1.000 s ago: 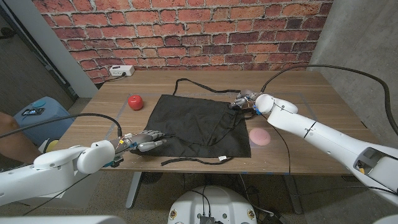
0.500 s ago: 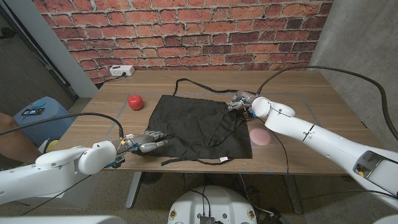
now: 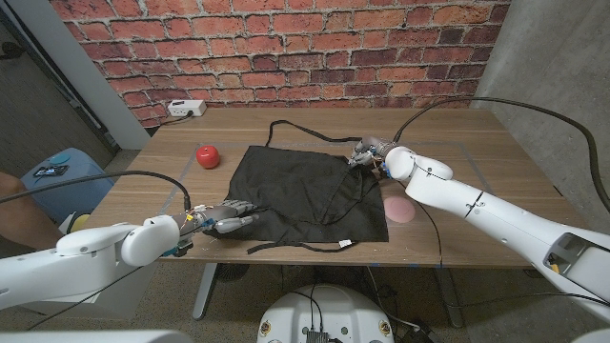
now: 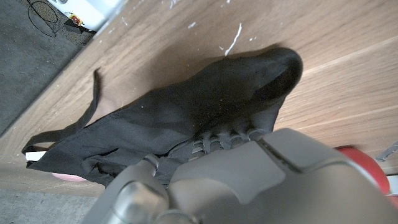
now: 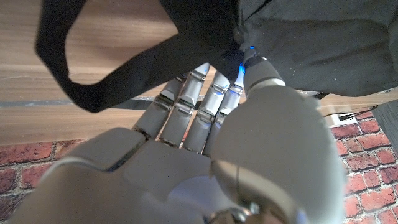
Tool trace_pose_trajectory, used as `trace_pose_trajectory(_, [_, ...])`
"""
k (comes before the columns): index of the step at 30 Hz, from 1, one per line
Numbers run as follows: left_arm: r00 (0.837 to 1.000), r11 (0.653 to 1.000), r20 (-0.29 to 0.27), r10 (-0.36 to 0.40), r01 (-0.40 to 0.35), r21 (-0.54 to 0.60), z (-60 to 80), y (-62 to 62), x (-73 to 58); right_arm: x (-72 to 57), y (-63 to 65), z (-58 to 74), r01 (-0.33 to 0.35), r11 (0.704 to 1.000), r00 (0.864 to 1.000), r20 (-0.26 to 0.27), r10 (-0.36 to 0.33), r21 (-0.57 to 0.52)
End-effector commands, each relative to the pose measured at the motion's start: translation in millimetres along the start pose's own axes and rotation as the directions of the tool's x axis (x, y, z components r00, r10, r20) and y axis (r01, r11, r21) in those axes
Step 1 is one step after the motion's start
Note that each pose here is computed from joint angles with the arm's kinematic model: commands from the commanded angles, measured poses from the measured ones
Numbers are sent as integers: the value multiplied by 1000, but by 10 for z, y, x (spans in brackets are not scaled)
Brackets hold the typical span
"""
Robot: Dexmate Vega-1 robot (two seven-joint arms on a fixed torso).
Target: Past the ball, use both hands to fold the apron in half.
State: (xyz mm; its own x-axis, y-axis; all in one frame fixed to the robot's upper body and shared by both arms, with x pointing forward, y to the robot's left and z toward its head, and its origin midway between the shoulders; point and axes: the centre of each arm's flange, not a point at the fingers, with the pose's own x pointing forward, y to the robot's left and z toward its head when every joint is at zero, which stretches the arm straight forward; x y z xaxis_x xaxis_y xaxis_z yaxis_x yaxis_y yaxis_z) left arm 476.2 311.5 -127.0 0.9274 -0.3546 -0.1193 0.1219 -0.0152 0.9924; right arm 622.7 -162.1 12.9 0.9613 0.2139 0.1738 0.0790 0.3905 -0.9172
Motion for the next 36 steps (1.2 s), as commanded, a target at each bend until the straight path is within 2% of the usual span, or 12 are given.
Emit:
trace_pose_trajectory(1, [1000, 1000, 6, -10, 10, -1, -3, -14, 17, -88, -131, 91, 34, 999, 999, 13, -34, -16])
trace_pose_trajectory(16, [1000, 1000, 7, -12, 12, -8, -8, -29, 15, -125, -154, 186, 33, 999, 999, -2, -33, -13])
trace_pose_trajectory(25, [1000, 1000, 13, -12, 12, -14, -12, -29, 27, -128, -161, 247, 43, 999, 999, 7, -43, -7])
trace_pose_trajectory(36, [1000, 1000, 18, -19, 19, -23, -6, -50, 38, -132, -132, 383, 34, 999, 999, 11, -34, 5])
